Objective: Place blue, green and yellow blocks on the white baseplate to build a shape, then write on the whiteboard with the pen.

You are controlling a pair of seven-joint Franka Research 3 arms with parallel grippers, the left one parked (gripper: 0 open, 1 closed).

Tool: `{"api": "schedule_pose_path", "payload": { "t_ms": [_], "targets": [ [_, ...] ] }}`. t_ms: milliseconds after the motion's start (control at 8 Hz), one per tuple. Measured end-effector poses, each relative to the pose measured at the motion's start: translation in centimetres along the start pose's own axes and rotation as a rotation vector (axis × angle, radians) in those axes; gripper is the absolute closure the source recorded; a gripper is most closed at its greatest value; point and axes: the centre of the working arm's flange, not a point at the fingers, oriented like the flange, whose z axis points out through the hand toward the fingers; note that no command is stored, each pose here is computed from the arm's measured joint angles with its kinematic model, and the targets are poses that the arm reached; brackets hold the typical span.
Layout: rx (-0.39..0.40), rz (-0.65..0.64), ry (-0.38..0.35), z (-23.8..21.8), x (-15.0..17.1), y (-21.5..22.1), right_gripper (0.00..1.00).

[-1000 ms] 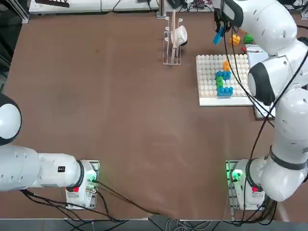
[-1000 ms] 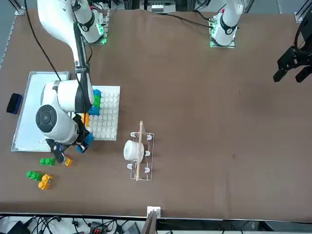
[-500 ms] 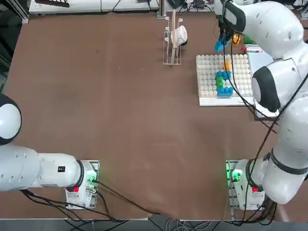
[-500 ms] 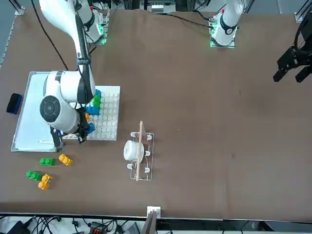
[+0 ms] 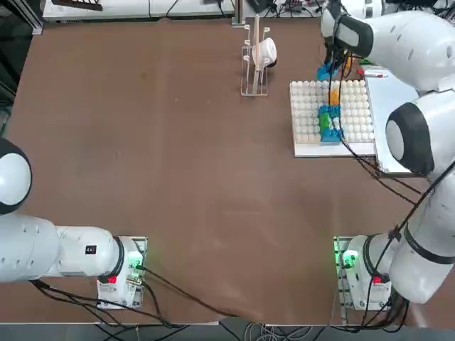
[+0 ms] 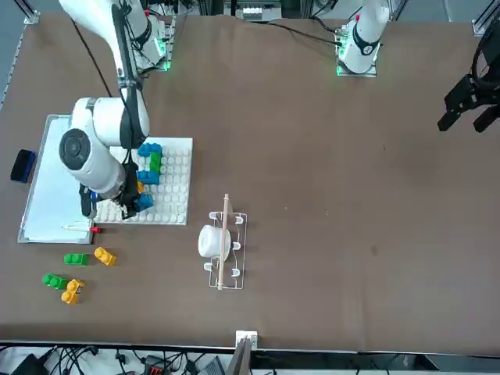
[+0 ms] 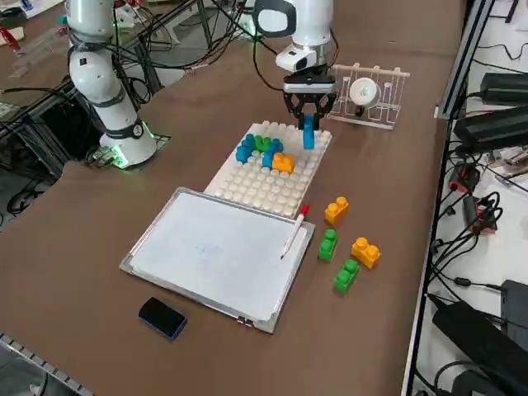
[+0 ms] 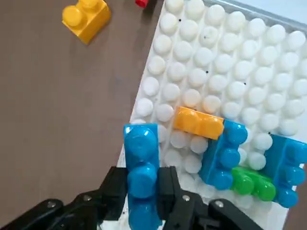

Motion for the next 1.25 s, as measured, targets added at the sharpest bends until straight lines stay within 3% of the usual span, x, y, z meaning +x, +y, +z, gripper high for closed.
{"api": "schedule_pose_path", "payload": {
  "t_ms": [375, 1250],
  "targets": [
    [0.021, 0.045, 0.032, 2.2, -1.4, 1.6, 0.64],
    [0.017, 0.177, 0.069, 4.4, 0.3, 2.1, 0.64]
  ]
}}
